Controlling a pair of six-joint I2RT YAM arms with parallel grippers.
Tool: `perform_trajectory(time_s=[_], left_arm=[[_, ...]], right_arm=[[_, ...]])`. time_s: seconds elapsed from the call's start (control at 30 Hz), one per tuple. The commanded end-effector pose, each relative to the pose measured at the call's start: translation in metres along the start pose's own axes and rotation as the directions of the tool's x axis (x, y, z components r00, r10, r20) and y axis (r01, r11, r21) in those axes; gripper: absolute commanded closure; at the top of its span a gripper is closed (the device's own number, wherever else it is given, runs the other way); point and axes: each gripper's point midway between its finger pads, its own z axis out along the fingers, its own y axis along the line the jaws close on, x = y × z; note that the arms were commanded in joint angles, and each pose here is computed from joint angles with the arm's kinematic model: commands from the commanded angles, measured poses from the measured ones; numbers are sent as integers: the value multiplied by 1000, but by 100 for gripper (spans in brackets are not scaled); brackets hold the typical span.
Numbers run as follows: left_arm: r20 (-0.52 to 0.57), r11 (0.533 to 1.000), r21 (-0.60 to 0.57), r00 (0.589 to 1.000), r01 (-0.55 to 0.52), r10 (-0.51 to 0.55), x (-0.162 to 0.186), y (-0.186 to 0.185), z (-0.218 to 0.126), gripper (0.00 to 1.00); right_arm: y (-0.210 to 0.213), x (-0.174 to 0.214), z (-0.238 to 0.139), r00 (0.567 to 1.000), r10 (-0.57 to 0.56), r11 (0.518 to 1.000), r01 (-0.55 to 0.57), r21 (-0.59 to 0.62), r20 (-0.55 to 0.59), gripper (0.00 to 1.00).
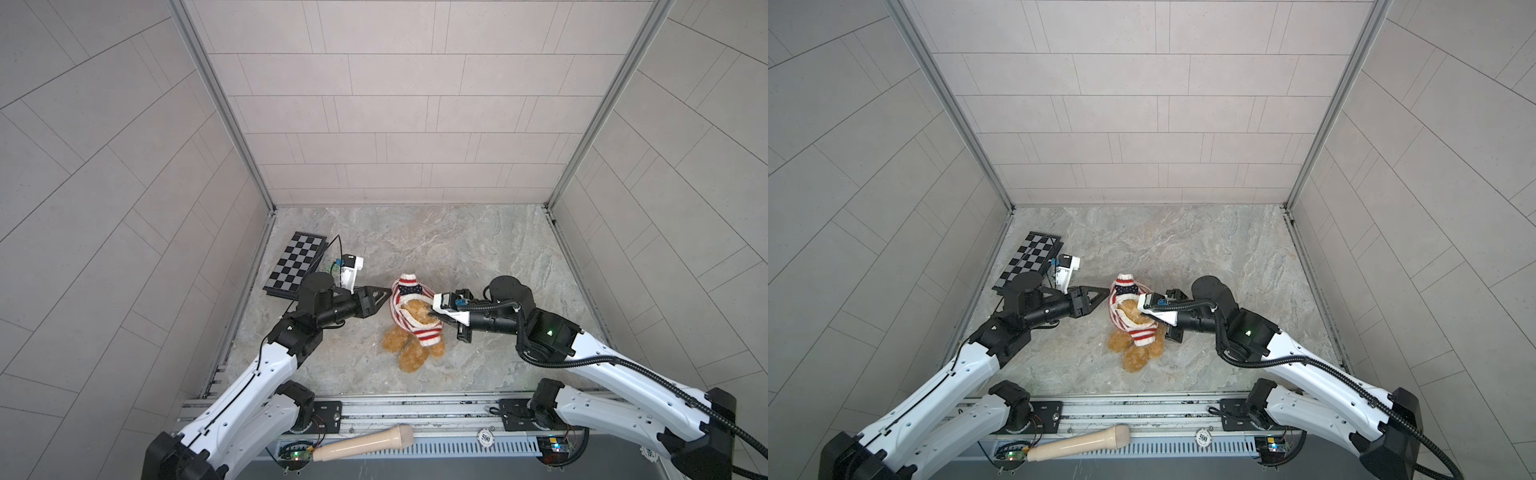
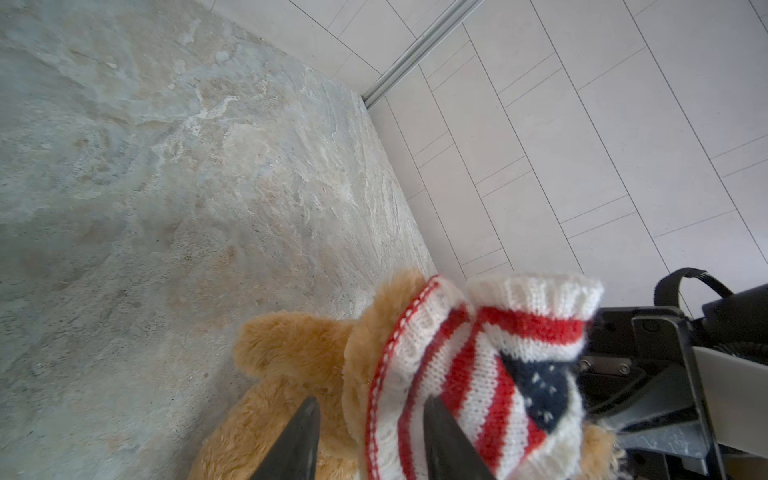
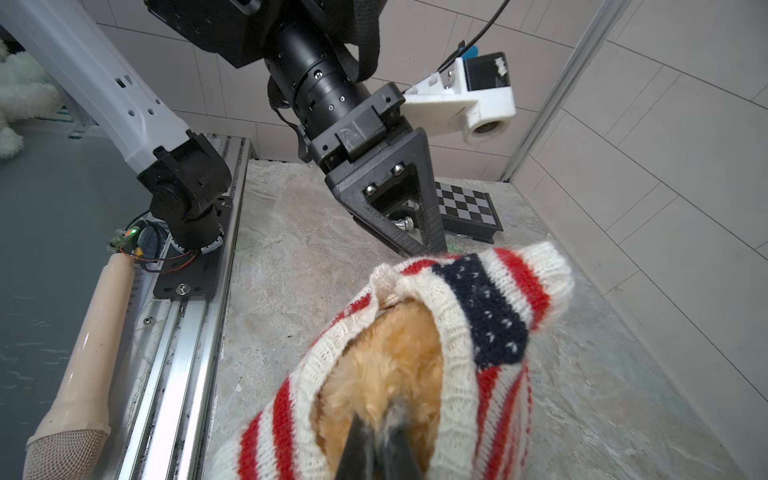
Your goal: Dress the teddy bear
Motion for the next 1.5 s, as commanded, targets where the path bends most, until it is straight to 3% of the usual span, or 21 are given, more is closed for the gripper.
perform_trajectory(time_s=[0.0,0.33,0.8,0.87,0.97,1.03,1.13,1.47], left_arm=[[19,996,75,998,-58,57,-11,-21,-3,56],[27,990,114,997,-80,78,-19,-28,4,56],[12,985,156,998,-70,68,-18,-32,29,76],[14,986,152,998,-66,64,-18,-30,32,72],[21,987,151,999,-53,50,-20,-27,37,51],[-3,983,178,999,-44,45,-14,-33,45,47],[-27,978,203,999,-38,45,-7,-37,52,55],[23,970,238,999,-53,49,-13,-49,44,96]], right_arm=[[10,-14,-2,997,-52,997,55,-60,53,100],[14,-11,1,999,-38,996,41,-85,39,100],[8,-10,-2,998,-45,998,47,-43,35,100],[8,-10,-1,998,-48,998,50,-41,34,100],[7,-10,-2,998,-47,998,48,-40,34,100],[7,-10,-2,998,-49,998,50,-34,34,100],[3,-9,-3,998,-55,998,55,-7,29,100],[-2,-10,-6,998,-57,998,56,27,31,100]])
